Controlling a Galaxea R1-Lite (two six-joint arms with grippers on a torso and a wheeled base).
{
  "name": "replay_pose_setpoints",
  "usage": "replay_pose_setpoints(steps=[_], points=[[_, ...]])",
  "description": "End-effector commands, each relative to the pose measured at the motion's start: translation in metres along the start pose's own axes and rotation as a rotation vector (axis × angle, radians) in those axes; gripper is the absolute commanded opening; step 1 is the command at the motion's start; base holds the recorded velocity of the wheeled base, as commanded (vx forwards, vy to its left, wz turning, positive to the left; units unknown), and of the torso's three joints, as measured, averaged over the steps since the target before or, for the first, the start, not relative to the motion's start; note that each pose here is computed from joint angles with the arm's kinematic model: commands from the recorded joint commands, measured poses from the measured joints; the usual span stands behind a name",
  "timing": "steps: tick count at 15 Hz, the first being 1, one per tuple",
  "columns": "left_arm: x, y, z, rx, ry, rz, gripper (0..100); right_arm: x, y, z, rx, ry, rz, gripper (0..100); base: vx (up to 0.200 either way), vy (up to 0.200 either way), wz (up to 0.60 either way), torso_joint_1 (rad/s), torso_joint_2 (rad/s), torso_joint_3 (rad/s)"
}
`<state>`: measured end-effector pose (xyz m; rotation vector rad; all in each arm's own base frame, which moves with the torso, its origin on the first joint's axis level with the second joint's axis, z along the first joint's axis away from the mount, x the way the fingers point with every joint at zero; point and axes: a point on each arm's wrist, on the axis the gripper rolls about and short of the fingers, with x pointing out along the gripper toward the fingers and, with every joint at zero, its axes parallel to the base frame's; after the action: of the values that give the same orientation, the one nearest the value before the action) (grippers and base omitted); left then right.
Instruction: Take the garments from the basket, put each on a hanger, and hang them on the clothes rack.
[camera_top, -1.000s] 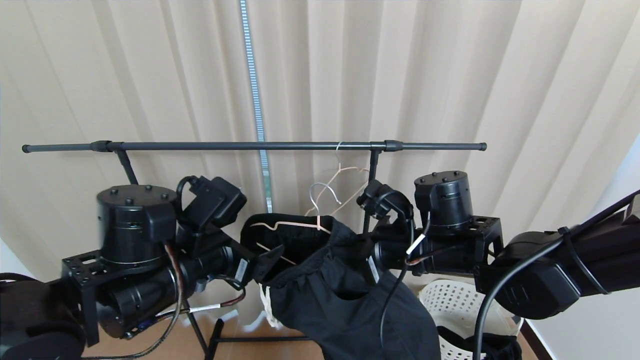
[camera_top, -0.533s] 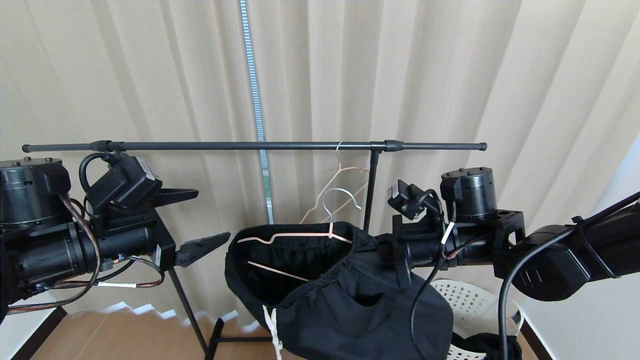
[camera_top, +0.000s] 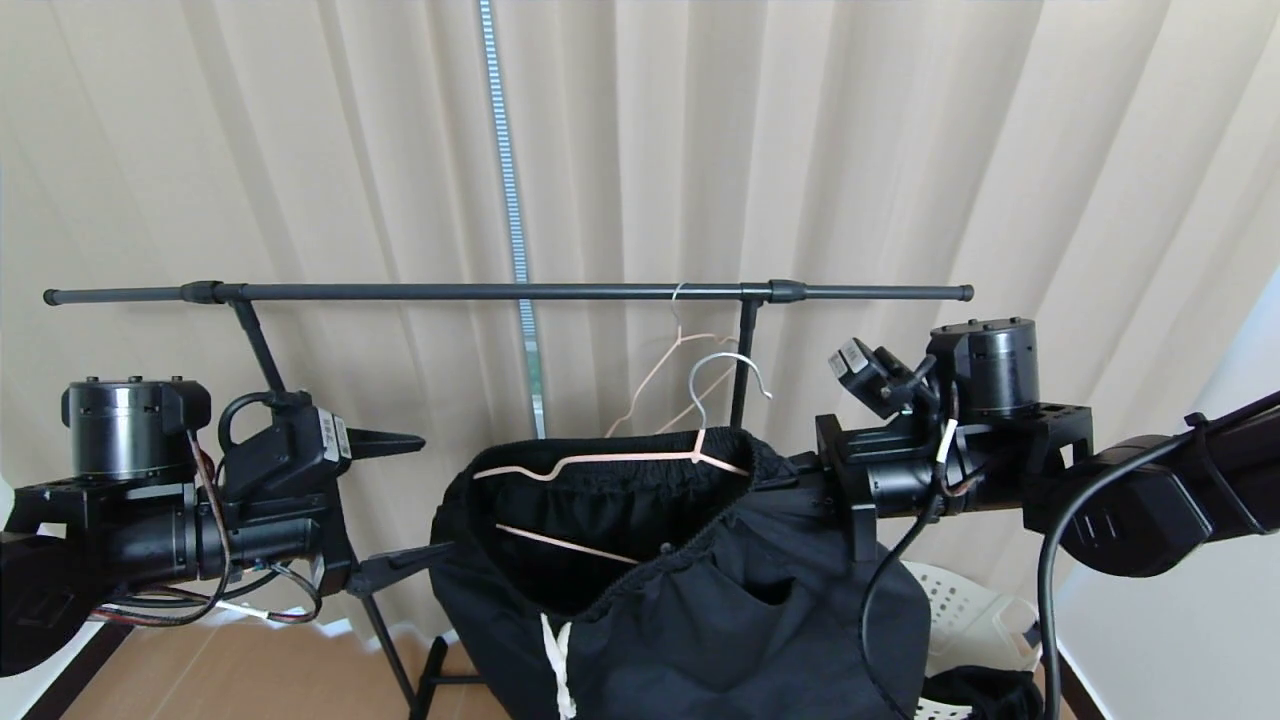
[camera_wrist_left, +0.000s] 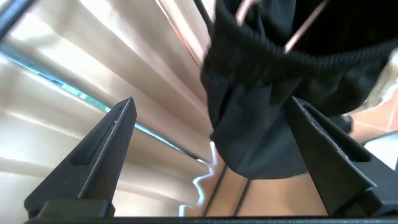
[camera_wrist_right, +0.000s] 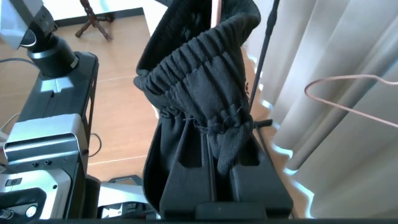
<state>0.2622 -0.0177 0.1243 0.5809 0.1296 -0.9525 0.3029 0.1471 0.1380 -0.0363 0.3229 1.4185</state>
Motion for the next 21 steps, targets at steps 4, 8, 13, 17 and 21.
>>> replay_pose_setpoints(steps=[4, 8, 13, 17, 21], points=[[0.015, 0.005, -0.007, -0.041, 0.009, -0.028, 100, -0.006, 0.008, 0.002, -0.008, -0.024, 0.084, 0, 0.0, 0.0, 0.0, 0.0, 0.0, 0.0], [0.029, 0.011, 0.013, -0.115, -0.025, -0.028, 100, -0.002, 0.016, -0.011, -0.058, -0.002, 0.111, 0, 0.0, 0.0, 0.0, 0.0, 0.0, 0.0], [0.045, -0.003, 0.03, -0.101, -0.064, -0.106, 100, 0.0, 0.017, -0.012, -0.058, 0.001, 0.119, 0, 0.0, 0.0, 0.0, 0.0, 0.0, 0.0], [0.057, -0.015, 0.041, -0.078, -0.089, -0.166, 100, 0.009, 0.016, -0.009, -0.068, 0.001, 0.138, 0, 0.0, 0.0, 0.0, 0.0, 0.0, 0.0], [0.064, -0.025, 0.047, -0.069, -0.099, -0.21, 100, 0.016, 0.018, -0.002, -0.094, -0.007, 0.158, 0, 0.0, 0.0, 0.0, 0.0, 0.0, 0.0]])
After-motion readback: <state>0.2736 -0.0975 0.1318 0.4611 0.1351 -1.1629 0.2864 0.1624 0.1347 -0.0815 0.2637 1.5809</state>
